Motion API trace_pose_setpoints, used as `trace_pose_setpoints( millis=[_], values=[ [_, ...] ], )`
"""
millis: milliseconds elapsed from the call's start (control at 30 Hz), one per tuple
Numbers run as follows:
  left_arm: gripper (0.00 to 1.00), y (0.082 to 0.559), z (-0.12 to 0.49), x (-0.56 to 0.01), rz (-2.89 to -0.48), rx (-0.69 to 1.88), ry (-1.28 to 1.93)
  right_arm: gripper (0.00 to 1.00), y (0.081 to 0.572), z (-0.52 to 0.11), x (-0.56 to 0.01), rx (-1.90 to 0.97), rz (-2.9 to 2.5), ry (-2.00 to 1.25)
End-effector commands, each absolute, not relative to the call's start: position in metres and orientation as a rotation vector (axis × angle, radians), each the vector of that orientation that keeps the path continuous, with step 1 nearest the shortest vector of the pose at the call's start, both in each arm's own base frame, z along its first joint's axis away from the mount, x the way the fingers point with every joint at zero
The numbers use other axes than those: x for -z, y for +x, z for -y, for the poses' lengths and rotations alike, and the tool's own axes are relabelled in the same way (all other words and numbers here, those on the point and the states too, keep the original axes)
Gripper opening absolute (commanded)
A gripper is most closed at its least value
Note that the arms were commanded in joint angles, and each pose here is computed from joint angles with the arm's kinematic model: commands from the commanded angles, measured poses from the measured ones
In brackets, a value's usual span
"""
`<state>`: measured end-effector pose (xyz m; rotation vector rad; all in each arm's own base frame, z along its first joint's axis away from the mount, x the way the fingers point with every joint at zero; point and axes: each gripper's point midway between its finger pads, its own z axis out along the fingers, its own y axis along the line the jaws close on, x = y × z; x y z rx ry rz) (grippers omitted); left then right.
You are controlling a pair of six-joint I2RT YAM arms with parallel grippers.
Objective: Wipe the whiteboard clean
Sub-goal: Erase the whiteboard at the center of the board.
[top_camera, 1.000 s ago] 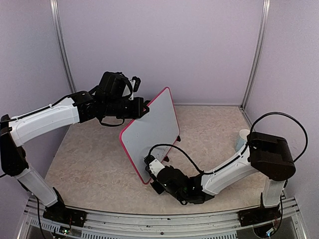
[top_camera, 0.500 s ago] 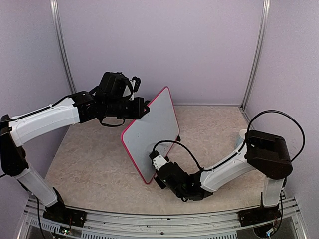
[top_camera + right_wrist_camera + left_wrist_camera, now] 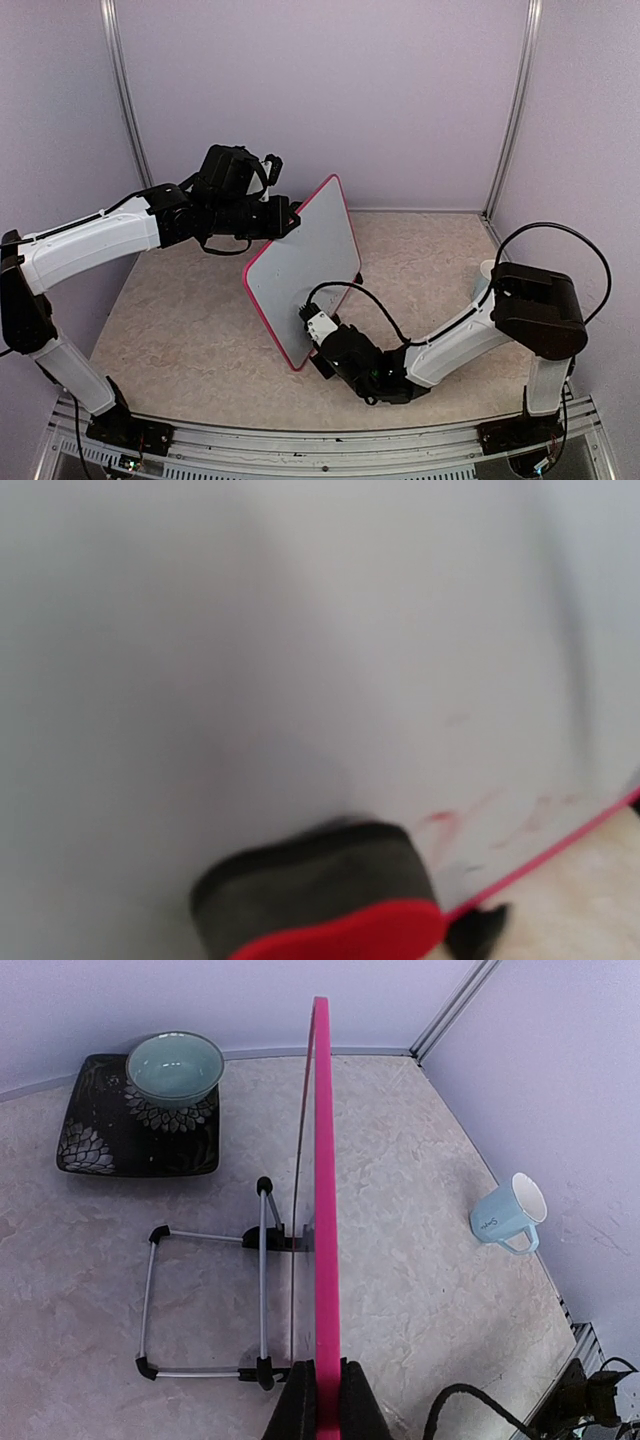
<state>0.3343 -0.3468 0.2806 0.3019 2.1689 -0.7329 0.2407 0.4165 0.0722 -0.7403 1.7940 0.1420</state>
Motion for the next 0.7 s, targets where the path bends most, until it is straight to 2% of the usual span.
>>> trace_pose_setpoints(
  millis=[0,233,467,667],
  values=[
    [0.0,0.311,0.366,-0.254,-2.272,0.823,0.35,0.13,0.204,-0.445,-0.094,-0.34,-1.7,-0.806],
    [0.0,0.311,0.368,-0.255,-2.271,0.827,0.35,0.13,0.187,-0.455,-0.088,-0.389,-1.687,-0.846],
    [0.0,0.311,0.367,-0.259,-2.265,0.827,0.352,0.11,0.239,-0.414,-0.073,-0.211,-1.808,-0.673],
    [0.0,0.311,0.369,-0.259,-2.264,0.829,0.354,0.12,0.261,-0.401,-0.08,-0.151,-1.802,-0.629]
  ],
)
